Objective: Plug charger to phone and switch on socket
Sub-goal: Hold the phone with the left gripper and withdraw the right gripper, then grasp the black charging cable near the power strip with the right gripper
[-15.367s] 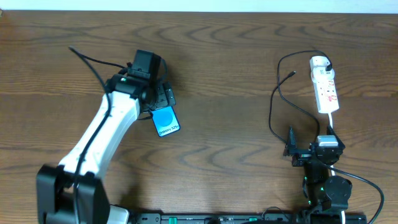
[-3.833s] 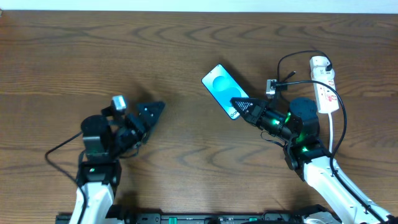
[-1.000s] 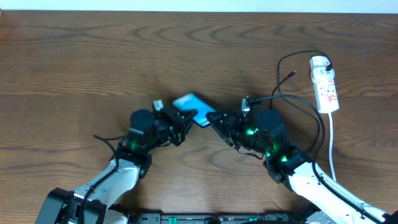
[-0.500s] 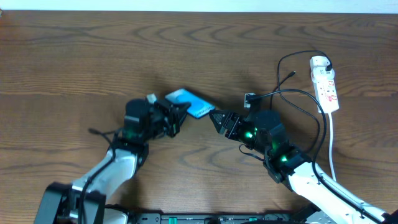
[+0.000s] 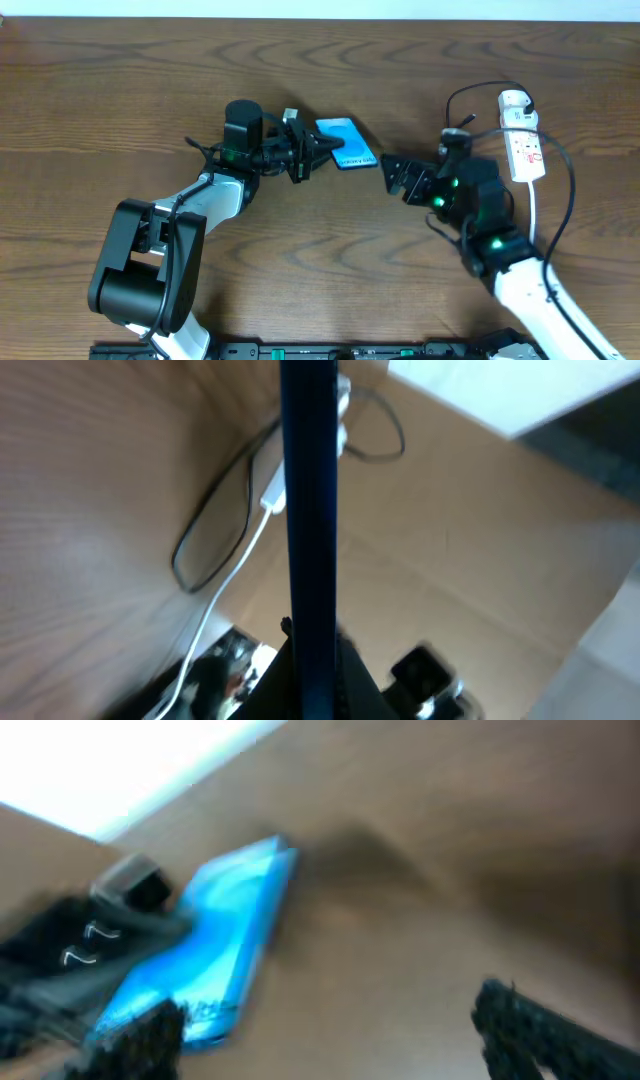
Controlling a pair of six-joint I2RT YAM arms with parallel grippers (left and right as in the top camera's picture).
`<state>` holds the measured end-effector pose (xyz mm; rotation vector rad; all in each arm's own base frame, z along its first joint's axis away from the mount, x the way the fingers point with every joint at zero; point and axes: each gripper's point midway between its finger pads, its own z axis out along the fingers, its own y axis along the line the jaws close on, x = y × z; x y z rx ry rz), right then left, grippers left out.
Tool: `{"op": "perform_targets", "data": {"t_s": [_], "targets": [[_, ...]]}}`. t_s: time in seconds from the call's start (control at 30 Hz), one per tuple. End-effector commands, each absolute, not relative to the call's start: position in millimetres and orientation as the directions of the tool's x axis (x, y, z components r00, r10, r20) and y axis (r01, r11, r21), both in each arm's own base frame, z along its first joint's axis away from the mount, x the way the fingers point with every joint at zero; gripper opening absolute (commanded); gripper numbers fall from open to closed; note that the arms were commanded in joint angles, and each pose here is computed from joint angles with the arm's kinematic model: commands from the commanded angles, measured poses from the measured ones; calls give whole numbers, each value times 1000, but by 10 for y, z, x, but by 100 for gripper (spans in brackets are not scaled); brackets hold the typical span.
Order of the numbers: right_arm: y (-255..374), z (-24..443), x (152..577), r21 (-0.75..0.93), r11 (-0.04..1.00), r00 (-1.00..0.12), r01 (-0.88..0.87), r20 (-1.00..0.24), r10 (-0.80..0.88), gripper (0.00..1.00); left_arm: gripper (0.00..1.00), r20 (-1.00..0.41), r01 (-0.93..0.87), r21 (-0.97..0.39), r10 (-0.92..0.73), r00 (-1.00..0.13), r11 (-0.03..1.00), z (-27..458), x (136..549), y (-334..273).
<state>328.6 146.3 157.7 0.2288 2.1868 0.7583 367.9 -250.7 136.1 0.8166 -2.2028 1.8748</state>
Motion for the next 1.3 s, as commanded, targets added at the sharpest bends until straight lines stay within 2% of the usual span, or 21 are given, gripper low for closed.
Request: {"op": "perform_targets", "data": {"t_s": [0.0,0.23,0.37,0.47,0.6,0.8,1.13,1.17,1.27], "targets": [[1122,2016,3572,388,922,-583,-19,-753,305,91,8,340,-361,-928,-185,-922,94,1568,3568,-2560],[1070,2103,3906,264,960,-684,88,-685,251,90,8,303,-323,-941,-175,-937,102,1571,3557,-2563],[1011,1898,4169,156,972,-749,176,-619,235,88,7,279,-298,-949,-167,-946,106,1574,3549,-2564],[992,1660,4362,95,967,-793,235,-557,247,81,8,275,-292,-951,-149,-950,106,1585,3520,-2569],[1000,1301,4448,122,946,-828,300,-458,322,79,8,276,-292,-951,-142,-951,105,1589,3509,-2571],[790,829,4318,99,901,-850,423,-301,433,59,8,277,-292,-951,-133,-951,105,1594,3495,-2573],[707,98,4173,-33,898,-887,439,-173,427,59,7,279,-292,-951,-127,-952,104,1598,3485,-2575],[700,54,4160,-42,898,-889,439,-166,427,61,8,279,-292,-951,-127,-952,104,1598,3485,-2575],[653,-6,4140,-74,894,-889,442,-165,427,74,8,278,-292,-951,-127,-952,104,1598,3485,-2575]]}}
